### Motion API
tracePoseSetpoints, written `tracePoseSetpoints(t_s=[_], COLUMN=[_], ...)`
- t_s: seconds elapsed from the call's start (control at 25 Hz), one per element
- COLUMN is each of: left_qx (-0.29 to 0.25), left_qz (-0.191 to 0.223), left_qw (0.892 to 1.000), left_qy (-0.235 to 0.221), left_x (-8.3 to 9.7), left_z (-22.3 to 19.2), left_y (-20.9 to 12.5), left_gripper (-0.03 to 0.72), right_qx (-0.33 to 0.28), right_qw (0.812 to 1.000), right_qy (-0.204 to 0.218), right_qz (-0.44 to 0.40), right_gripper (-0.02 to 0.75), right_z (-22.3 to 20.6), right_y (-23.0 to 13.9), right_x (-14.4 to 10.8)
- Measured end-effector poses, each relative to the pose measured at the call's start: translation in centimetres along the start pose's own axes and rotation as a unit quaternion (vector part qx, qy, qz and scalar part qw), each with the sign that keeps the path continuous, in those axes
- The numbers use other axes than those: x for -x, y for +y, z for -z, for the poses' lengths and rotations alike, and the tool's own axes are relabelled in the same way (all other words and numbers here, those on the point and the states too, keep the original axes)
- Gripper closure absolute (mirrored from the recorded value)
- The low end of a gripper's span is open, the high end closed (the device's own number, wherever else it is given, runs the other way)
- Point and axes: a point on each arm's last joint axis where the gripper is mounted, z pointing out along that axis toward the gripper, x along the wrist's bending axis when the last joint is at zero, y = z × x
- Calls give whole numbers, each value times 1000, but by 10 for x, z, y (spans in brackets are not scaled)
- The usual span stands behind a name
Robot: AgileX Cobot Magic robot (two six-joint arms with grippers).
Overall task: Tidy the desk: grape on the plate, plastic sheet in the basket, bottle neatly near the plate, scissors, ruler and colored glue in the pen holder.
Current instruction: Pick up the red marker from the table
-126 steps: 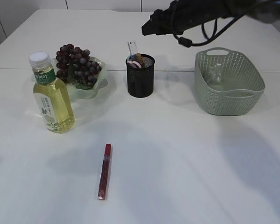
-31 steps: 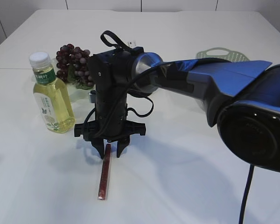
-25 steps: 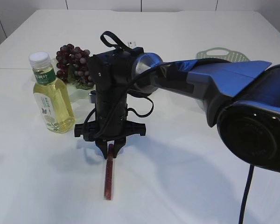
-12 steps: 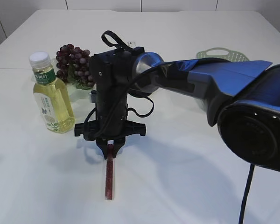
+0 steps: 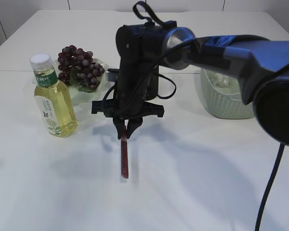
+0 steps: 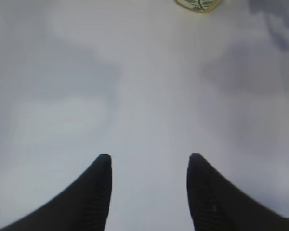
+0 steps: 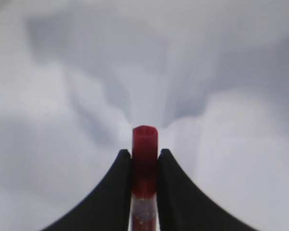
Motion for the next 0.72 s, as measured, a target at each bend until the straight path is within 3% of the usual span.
tracePoseSetpoints(t_s=[0.24,0.48,0.72], left_qx=[0,0,0], left_qz=[0,0,0], left_qw=[1000,1000,1000], left_qy=[0,0,0], left_x=[0,0,0], left_z=[0,0,0], left_y=[0,0,0], left_gripper=[316,316,316], right_qx=[38,68,91], right_qw=[999,994,977], right_qy=[33,81,190], right_qz=[-1,-22,29], right_gripper=[615,616,616], right_z=[47,86,107], right_y=[21,41,53], right_x=[35,86,116])
